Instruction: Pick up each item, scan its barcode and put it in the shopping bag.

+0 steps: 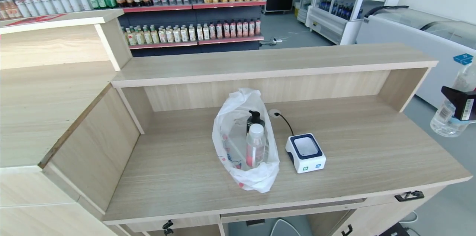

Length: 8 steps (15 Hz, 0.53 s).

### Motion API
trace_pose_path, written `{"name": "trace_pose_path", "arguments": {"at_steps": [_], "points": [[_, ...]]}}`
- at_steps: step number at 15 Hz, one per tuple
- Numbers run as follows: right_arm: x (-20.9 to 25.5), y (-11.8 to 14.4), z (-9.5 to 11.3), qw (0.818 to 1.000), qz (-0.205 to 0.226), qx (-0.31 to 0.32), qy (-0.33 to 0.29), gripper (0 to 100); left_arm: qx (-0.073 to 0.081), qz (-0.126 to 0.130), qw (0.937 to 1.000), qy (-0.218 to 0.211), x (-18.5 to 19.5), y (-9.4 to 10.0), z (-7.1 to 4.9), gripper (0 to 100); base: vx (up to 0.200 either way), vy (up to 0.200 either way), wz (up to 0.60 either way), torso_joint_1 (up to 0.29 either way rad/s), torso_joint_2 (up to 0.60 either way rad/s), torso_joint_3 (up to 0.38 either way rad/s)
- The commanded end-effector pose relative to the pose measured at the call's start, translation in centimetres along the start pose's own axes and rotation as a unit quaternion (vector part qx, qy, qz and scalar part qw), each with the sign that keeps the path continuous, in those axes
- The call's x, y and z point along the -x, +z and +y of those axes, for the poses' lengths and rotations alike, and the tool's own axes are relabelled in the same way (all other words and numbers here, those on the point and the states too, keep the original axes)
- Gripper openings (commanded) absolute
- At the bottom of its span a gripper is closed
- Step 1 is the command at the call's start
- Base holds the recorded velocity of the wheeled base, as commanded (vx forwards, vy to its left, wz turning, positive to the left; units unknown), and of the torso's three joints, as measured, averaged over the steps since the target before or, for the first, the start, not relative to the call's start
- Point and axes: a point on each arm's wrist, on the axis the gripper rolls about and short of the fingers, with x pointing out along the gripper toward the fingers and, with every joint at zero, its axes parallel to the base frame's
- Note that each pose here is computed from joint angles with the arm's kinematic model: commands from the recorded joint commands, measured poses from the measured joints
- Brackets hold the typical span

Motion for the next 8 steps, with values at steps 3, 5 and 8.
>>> {"name": "trace_pose_path", "arguments": {"at_steps": [3,5,8], "points": [[-4.3,-2.0,0.9,0.996,0.006,0.054,0.07,0,0.0,0.001,1.0,0.0,0.0,0.0,0.0,100,0.0,0.0,0.2,0.002,0.0,0.001],[-5.8,-3.1,1.9,0.979,-0.056,0.09,0.172,0,0.0,0.001,1.0,0.0,0.0,0.0,0.0,100,0.0,0.0,0.0,0.0,0.0,0.0],[-7.3,-5.3,3.0,0.925,-0.122,0.157,0.324,0,0.0,0.001,1.0,0.0,0.0,0.0,0.0,100,0.0,0.0,0.0,0.0,0.0,0.0]]}}
